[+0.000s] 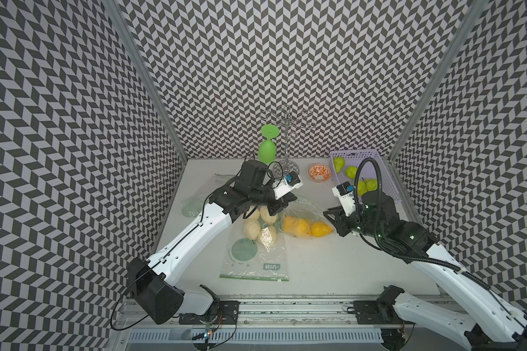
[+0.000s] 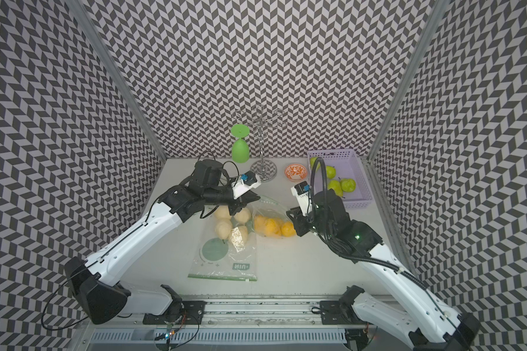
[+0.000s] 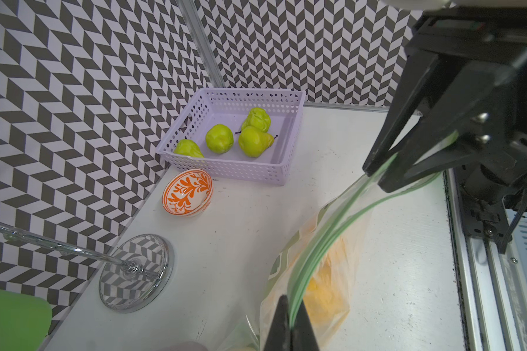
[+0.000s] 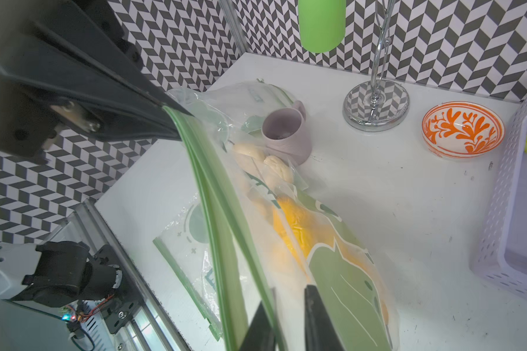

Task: Open the zip-top bag and take out the pear
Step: Open the zipper of the food storage bag at the center of the board.

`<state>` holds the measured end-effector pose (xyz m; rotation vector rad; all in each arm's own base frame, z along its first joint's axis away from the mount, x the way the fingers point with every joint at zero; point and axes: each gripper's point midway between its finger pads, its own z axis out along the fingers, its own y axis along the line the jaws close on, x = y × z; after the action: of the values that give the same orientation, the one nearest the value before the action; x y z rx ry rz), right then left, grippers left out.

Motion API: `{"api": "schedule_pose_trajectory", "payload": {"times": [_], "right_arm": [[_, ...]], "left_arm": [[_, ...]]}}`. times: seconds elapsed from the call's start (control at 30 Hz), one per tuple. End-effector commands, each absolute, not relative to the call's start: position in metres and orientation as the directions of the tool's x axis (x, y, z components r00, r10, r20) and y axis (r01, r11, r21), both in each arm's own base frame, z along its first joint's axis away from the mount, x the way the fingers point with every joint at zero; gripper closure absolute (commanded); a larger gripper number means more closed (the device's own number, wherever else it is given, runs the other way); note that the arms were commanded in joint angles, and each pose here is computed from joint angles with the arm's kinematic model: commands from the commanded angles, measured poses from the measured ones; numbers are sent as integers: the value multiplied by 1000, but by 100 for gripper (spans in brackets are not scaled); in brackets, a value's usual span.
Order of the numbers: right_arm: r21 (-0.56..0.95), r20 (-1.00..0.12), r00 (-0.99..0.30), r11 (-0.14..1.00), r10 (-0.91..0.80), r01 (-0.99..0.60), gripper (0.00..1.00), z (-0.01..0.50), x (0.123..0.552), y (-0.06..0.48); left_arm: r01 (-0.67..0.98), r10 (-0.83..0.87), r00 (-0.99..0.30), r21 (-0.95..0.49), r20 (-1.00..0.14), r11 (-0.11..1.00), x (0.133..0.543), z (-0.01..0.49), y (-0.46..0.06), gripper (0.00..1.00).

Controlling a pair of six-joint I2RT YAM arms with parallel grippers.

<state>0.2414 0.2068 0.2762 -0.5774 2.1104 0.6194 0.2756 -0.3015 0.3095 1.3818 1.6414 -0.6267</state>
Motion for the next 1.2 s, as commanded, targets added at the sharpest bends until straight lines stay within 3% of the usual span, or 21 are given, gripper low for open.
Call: {"api": "schedule_pose_trajectory", "payload": {"times": [0.0,0.03,0.07,0.13,0.23,0.37,0.47,0.6,0.83,1.17], "right_arm": [[211,-842,-511,769,-170,-604,95,283,251,211],[225,-848,-507,762,-154,-607,99,288,251,214],[244,-850,-510,761,-130,-602,100,291,253,216],[282,-851,-517,748,-95,-601,100,296,253,220],[320,-842,-533,721,-81,-615,100,297,251,228],[338,-839,-539,711,-69,-617,100,296,250,230],[341,-840,-538,703,-69,-624,100,296,249,231],[350,-841,-537,690,-66,-633,100,296,246,233],[370,-840,-539,667,-57,-647,100,293,240,235],[384,-837,-545,656,-50,-650,100,285,233,233]], "left_arm": [[965,487,34,156,-872,212,265,320,-305,98],[961,476,30,157,-879,229,267,326,-305,89],[951,455,12,151,-890,271,273,338,-304,72],[939,376,-16,116,-926,325,275,374,-302,52],[957,178,-93,-38,-980,288,246,423,-304,40],[915,-1,-325,-315,-946,253,217,430,-293,38],[837,-40,-522,-521,-852,170,195,407,-292,42],[705,-107,-690,-698,-716,125,184,377,-301,42],[566,-208,-788,-814,-580,128,200,370,-324,46],[494,-200,-823,-843,-532,211,218,336,-342,54]]}}
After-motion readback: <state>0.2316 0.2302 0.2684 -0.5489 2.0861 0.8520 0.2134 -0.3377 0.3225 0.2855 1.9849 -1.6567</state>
